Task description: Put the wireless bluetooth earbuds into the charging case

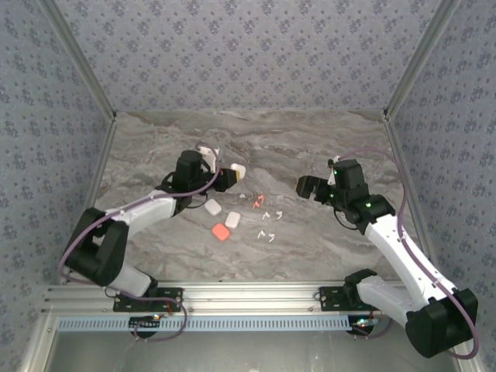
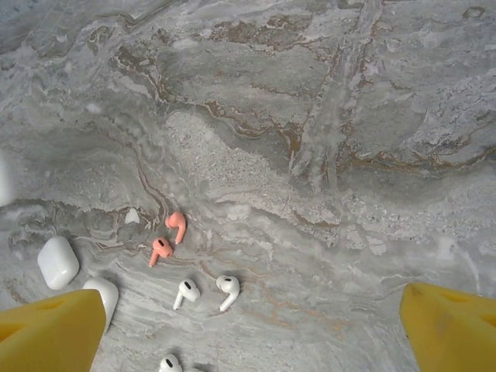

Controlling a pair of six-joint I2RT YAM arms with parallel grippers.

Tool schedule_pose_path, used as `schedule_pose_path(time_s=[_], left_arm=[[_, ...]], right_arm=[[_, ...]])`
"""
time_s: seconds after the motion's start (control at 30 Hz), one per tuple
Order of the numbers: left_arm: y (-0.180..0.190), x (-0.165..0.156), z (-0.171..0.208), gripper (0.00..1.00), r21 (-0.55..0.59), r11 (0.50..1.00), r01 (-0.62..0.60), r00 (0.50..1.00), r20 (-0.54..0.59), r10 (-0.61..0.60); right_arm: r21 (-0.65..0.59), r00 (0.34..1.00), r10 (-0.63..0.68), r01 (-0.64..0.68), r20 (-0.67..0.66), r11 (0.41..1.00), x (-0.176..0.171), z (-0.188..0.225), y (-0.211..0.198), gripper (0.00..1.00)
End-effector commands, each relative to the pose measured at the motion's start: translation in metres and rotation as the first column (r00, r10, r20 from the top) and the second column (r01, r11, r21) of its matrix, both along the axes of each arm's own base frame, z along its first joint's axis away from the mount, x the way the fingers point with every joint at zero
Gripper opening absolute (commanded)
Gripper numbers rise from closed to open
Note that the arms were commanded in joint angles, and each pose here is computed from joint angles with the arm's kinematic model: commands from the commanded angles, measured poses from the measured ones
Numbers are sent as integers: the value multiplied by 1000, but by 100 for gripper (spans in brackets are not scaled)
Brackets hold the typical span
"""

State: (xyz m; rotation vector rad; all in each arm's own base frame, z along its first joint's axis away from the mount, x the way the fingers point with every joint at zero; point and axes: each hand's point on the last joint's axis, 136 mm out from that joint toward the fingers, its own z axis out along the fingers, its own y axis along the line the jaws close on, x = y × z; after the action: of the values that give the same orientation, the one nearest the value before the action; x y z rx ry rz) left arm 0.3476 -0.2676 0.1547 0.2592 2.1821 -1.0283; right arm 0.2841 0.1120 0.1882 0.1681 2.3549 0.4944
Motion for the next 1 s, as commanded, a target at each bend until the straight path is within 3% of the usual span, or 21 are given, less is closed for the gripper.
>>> schedule_pose_path(time_s=[0.0,0.2,0.5,0.97], left_arm=[[-1,12,-15,0,-14,999,-33,989,-145,30],[-2,35,-53,0,-2,998,-70,958,-279,66],[-2,60,-94,0,8,995,-101,923,-374,97],[5,70,-112,39,70,989,-131,905,-398,148]], right_arm=[[11,999,-37,37,5,999,0,1,-5,100],[16,1000,-29,29,-1,999,1,-4,-3,100],[19,1000,-2,2,-11,1000,8,-9,4,100],[-27,999,-4,3,-32,1000,5,-14,-2,100]])
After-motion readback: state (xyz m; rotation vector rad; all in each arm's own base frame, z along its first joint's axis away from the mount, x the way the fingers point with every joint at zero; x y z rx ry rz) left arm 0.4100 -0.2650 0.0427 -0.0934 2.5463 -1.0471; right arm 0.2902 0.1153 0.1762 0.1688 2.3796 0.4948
